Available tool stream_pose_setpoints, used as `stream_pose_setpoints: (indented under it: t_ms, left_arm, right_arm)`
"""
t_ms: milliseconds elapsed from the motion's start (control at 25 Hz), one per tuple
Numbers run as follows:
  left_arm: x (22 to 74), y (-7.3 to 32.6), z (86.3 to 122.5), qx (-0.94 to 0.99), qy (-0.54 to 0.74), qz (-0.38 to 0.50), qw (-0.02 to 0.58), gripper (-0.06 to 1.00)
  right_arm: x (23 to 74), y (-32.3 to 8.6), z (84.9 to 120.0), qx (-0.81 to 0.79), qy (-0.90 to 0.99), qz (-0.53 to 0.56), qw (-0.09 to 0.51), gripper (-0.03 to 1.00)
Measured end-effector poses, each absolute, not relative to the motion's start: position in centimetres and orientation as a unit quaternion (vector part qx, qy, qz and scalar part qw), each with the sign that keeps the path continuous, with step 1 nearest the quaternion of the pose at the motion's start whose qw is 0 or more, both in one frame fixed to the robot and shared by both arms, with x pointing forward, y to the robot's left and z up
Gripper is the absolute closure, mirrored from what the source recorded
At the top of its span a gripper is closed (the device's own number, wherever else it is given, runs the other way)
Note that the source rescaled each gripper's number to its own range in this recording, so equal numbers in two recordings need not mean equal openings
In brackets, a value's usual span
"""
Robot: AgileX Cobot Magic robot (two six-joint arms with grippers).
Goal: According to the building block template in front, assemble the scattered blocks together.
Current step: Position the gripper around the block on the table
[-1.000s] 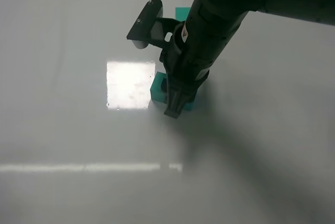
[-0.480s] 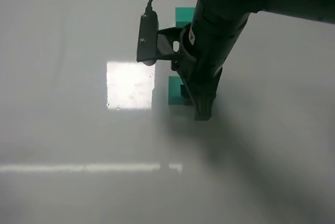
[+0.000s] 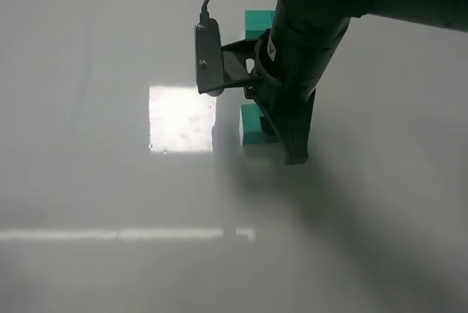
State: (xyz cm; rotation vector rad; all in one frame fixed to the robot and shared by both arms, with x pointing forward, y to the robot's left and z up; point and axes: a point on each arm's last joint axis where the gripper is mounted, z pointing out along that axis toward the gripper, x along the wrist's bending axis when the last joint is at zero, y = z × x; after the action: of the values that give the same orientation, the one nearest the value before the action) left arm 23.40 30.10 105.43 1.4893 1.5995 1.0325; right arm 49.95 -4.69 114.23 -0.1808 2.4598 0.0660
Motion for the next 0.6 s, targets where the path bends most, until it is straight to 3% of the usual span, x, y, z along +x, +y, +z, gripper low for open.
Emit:
stream_pose_setpoints:
  t_ms: [120, 160, 280, 440, 600]
  left_arm:
    - [23.40, 30.10, 105.43, 0.576, 0.619, 0.399, 0.354, 0.36]
    - [23.40, 30.10, 105.43, 0.576, 0.619, 0.399, 0.354, 0.36]
    - [23.40, 30.10, 105.43, 0.576, 0.619, 0.399, 0.354, 0.36]
    - [23.40, 30.10, 105.43, 0.576, 0.619, 0.399, 0.354, 0.36]
    - [23.40, 30.10, 105.43, 0.576, 0.619, 0.399, 0.354, 0.36]
  right_arm:
    - [49.92, -4.65, 114.20, -0.069, 0.942, 0.028, 0.329, 0.76]
    - [49.91, -4.63, 114.20, -0.069, 0.942, 0.029, 0.328, 0.70]
    - [49.88, -4.58, 114.18, -0.068, 0.942, 0.032, 0.327, 0.39]
    - [49.89, -4.56, 114.20, -0.069, 0.942, 0.033, 0.328, 0.18]
    - [49.74, -4.48, 114.63, -0.056, 0.943, 0.048, 0.323, 0.12]
